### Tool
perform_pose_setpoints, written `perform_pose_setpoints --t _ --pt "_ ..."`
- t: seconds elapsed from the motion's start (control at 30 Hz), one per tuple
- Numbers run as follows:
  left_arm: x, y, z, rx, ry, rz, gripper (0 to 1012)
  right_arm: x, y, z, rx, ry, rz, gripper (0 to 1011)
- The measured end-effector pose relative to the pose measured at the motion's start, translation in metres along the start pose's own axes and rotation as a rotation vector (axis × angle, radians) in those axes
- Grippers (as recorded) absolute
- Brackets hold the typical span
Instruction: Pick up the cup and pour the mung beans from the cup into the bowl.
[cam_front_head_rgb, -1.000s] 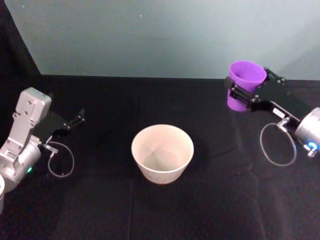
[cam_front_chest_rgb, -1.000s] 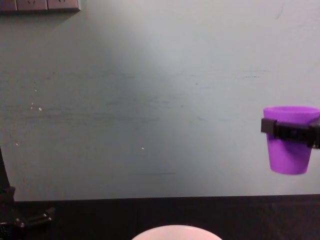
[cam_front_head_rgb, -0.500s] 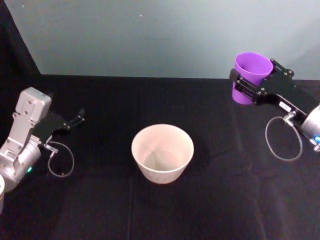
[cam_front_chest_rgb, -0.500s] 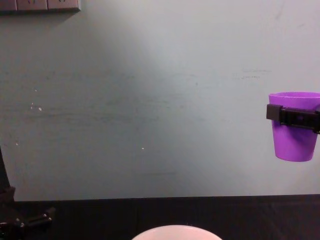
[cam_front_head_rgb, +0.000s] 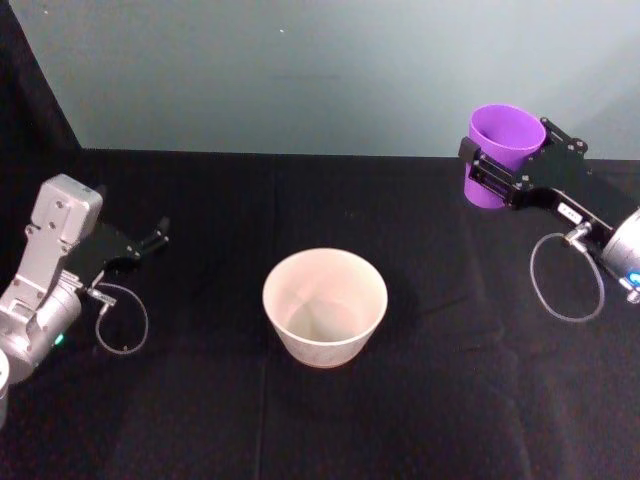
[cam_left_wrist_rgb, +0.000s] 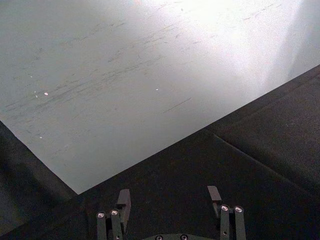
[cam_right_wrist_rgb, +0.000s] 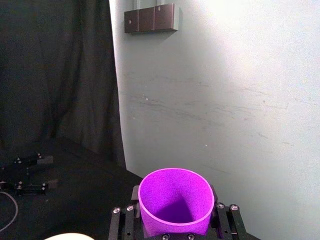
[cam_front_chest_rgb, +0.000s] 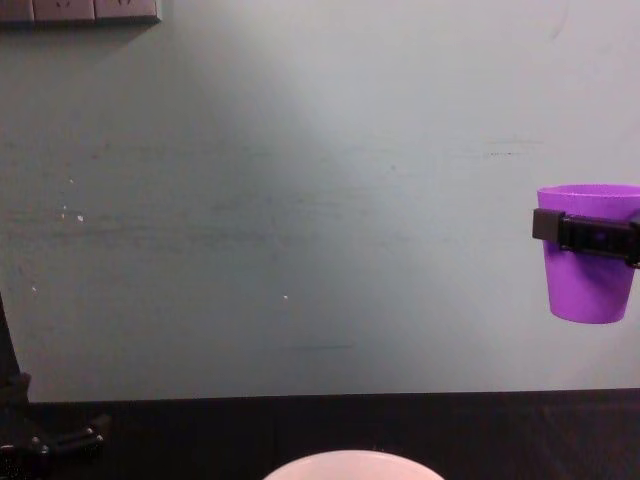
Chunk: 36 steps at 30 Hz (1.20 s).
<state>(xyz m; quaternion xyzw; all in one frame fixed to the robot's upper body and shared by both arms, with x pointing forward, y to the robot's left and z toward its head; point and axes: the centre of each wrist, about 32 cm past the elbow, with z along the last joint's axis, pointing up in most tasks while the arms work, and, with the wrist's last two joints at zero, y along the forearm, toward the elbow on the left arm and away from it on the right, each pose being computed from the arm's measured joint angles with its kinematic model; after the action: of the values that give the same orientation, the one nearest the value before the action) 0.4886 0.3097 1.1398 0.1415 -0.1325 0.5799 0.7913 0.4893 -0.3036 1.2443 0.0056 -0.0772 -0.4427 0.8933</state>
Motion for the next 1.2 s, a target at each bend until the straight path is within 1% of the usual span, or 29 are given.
perform_pose_setpoints --t 1.2 --pt "0.0 0.0 0.0 0.0 0.0 0.0 1000 0.0 0.0001 -0.0001 0.0 0.0 0.0 746"
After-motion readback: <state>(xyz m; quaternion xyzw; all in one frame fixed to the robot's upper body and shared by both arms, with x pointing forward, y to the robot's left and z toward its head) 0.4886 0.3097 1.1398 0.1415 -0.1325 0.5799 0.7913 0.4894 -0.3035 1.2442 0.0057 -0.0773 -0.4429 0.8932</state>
